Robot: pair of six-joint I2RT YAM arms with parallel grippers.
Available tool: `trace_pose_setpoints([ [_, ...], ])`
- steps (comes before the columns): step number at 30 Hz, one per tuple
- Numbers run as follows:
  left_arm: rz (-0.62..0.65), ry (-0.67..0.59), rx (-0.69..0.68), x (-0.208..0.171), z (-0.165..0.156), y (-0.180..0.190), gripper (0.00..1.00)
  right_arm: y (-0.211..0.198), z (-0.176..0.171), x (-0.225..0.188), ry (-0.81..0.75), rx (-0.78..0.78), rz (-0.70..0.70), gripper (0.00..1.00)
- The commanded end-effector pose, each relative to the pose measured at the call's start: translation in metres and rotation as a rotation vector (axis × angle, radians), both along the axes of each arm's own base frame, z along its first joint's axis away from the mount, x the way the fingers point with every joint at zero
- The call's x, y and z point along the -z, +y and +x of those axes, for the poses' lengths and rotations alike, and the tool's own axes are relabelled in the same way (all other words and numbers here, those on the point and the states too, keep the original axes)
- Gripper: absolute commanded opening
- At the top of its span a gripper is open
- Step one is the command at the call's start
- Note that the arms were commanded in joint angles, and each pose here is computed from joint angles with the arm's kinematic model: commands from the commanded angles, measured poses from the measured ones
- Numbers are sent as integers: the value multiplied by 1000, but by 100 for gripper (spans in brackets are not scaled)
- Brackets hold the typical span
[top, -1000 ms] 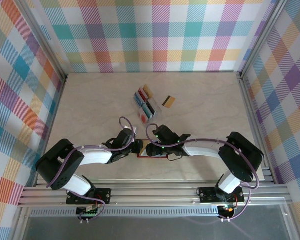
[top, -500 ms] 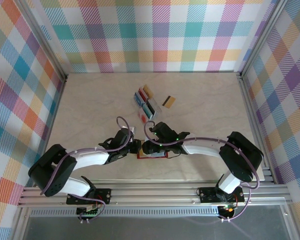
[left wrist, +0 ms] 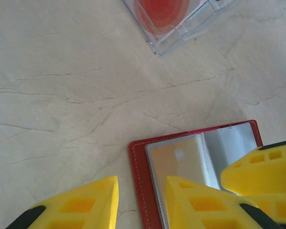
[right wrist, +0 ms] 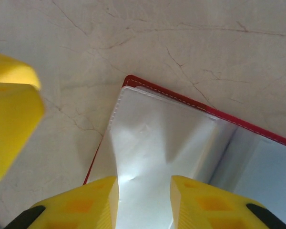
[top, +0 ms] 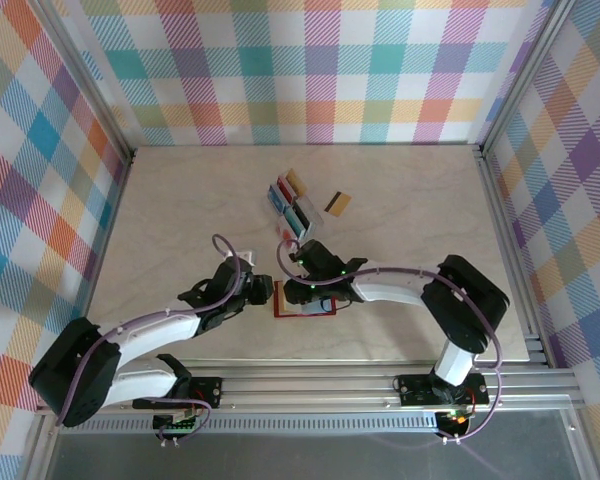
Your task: Put the credit cards into the card holder
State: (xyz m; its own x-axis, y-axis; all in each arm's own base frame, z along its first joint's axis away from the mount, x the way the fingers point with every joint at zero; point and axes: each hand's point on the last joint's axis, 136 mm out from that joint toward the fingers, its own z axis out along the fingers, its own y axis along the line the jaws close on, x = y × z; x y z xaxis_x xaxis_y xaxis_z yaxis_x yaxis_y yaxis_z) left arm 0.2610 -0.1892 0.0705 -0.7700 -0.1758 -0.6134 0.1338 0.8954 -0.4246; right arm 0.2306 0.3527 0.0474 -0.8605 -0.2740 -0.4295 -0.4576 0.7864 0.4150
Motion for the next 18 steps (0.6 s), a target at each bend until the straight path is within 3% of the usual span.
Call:
trace_pose_setpoints([
  [1,16,10,-30,2,-2,9,33,9,-1,8,18,-41,-21,35],
  [8,10,19,-17,6,-1,5,36,10,-1,28,56,-42,-51,42],
  [18,-21,8,3,0,2,-2,40,-4,12,-33,-57,-17,-5,66],
])
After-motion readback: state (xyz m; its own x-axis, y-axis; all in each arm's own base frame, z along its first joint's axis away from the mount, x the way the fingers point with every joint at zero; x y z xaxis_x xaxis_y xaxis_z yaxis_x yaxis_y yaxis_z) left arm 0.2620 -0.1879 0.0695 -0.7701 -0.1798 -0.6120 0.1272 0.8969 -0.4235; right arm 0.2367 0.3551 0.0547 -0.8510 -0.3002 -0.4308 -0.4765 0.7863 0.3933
